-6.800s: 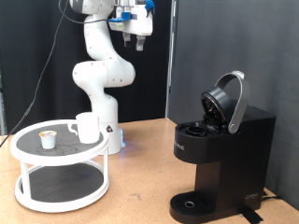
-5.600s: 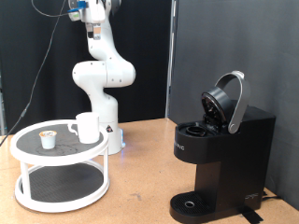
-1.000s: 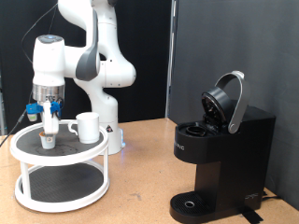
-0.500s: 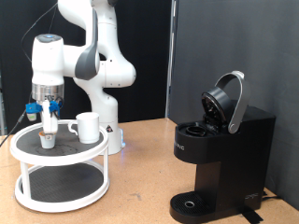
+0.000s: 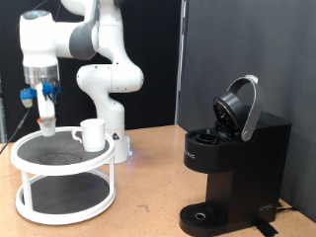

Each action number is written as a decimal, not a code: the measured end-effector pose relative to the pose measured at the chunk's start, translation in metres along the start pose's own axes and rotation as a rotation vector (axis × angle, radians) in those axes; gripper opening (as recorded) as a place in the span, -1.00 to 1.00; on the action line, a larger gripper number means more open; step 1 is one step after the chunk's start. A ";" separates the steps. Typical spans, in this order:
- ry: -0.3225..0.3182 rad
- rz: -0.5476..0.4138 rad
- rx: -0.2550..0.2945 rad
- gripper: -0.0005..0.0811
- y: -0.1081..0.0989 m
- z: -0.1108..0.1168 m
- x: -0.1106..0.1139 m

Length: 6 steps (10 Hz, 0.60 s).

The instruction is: Make a cup of coffee with the keurig machine

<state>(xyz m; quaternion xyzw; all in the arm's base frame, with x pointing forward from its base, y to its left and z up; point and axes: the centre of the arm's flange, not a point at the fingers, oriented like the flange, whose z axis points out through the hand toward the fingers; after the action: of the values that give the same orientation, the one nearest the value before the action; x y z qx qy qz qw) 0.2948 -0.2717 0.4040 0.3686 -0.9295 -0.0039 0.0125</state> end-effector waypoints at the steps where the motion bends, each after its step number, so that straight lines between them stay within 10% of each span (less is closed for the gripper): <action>1: -0.003 0.001 -0.006 -0.12 0.001 0.002 0.000; 3: -0.052 0.011 -0.016 -0.12 0.001 0.000 -0.004; 6: -0.291 0.019 -0.048 -0.12 -0.006 -0.026 -0.039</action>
<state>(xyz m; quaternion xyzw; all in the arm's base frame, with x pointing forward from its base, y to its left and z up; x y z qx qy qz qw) 0.3277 -0.2495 0.4286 0.3547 -0.9246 -0.0793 -0.1138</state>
